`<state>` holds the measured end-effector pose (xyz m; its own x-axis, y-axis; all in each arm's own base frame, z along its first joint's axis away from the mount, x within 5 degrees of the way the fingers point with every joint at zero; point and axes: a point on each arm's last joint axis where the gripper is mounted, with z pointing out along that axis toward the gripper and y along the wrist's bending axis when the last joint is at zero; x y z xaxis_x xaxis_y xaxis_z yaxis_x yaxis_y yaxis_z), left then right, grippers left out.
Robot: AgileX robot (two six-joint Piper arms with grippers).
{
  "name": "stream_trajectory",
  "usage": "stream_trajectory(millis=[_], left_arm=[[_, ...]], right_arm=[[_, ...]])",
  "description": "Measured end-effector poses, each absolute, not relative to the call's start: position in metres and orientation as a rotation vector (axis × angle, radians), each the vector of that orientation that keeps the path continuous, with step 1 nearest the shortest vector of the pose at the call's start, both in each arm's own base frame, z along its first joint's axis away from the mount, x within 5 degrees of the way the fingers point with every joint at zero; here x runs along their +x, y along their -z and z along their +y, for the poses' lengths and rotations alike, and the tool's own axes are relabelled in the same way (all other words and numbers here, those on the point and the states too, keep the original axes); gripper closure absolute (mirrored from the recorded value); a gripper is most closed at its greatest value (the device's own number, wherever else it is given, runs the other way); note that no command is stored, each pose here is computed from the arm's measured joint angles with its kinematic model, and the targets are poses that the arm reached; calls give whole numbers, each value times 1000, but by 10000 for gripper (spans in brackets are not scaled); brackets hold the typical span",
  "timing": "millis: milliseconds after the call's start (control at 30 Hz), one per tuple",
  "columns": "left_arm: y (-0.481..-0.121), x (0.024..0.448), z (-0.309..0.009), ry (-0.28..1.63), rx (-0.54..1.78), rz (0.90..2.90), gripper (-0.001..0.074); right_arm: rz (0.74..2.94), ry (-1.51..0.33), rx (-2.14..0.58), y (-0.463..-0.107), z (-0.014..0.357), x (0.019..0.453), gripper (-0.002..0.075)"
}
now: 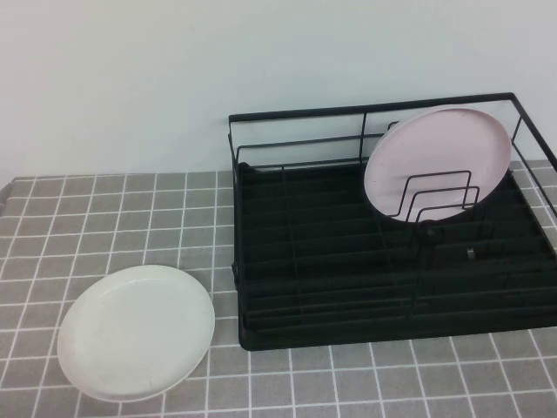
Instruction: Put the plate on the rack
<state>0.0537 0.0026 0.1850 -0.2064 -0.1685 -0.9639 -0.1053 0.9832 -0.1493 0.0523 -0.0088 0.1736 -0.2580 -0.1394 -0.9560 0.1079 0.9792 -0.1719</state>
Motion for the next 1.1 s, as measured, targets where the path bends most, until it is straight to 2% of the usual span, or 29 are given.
stream_trajectory(millis=[300,467,633,733,867,1000,1100], left_arm=[[-185,54,3,58,-202,1782,737],[-185,54,4,-10,-138,1791,737],[-186,54,2,90,-227,1768,737],[-192,55,0,199,-309,1689,737],[-202,56,0,396,-473,1547,737],[-207,56,1,586,-641,1440,737],[-208,56,0,624,-671,1425,737]], right_arm=[[1817,234,-23,-174,-9,52,729],[1817,234,-23,-174,-9,52,729],[1815,233,-22,-174,-9,52,729],[1771,191,7,-177,-7,53,729],[1616,51,130,-191,-6,55,729],[1384,-282,461,-206,-9,54,729],[1249,-498,687,-210,-13,53,729]])
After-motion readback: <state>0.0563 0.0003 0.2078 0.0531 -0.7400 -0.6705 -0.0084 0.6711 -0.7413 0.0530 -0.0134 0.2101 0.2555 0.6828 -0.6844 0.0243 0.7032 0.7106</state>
